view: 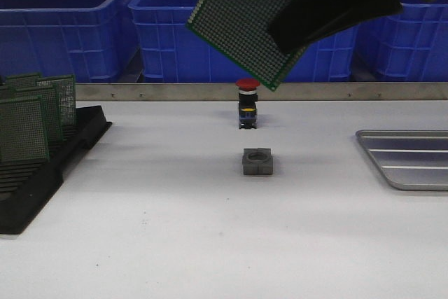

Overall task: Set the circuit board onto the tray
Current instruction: 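Release the board from the left gripper and carry it toward the tray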

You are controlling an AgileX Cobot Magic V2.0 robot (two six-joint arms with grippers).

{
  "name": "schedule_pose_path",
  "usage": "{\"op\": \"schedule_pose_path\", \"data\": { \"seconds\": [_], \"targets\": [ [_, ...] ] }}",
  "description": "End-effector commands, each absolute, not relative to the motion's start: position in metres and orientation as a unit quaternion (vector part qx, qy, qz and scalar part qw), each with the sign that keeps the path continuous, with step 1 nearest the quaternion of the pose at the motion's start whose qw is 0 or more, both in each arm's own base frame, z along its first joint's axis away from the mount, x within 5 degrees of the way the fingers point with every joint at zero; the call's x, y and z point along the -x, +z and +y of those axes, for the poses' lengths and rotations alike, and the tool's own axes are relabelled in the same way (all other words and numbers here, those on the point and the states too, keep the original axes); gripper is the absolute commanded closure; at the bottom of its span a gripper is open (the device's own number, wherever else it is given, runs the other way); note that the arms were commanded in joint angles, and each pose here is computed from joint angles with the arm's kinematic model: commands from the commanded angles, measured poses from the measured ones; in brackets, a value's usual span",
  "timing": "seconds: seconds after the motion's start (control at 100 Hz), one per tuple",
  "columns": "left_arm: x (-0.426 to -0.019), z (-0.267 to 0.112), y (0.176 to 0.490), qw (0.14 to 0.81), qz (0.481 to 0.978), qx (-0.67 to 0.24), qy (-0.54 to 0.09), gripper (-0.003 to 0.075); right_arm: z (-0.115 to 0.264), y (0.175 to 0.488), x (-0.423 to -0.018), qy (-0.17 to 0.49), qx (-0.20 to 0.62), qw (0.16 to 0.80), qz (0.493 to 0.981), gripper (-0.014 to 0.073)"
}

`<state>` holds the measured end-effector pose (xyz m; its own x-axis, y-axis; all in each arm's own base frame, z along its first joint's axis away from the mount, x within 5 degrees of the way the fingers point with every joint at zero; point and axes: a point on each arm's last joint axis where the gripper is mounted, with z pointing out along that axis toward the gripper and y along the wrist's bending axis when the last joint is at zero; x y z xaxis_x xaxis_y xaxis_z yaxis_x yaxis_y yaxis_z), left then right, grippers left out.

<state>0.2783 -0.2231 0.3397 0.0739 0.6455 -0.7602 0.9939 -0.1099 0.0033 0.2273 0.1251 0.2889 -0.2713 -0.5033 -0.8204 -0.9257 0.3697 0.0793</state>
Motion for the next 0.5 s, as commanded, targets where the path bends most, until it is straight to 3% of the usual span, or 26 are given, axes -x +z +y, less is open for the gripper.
{"op": "schedule_pose_path", "data": {
  "seconds": [0.0, 0.27, 0.49],
  "targets": [
    [-0.269, -0.222, 0.372, 0.326, 0.586, -0.672, -0.313, 0.022, 0.12, 0.304, -0.231, 0.303, 0.438, 0.382, 0.755, 0.0715],
    [-0.276, -0.215, 0.382, 0.343, 0.586, -0.677, -0.283, 0.0228, 0.069, 0.274, -0.261, 0.276, 0.281, 0.313, 0.864, 0.0715],
    [-0.276, -0.214, 0.382, 0.343, 0.588, -0.676, -0.283, 0.0228, 0.019, 0.243, -0.296, 0.222, 0.121, 0.322, 0.912, 0.0715]
  ]
}}
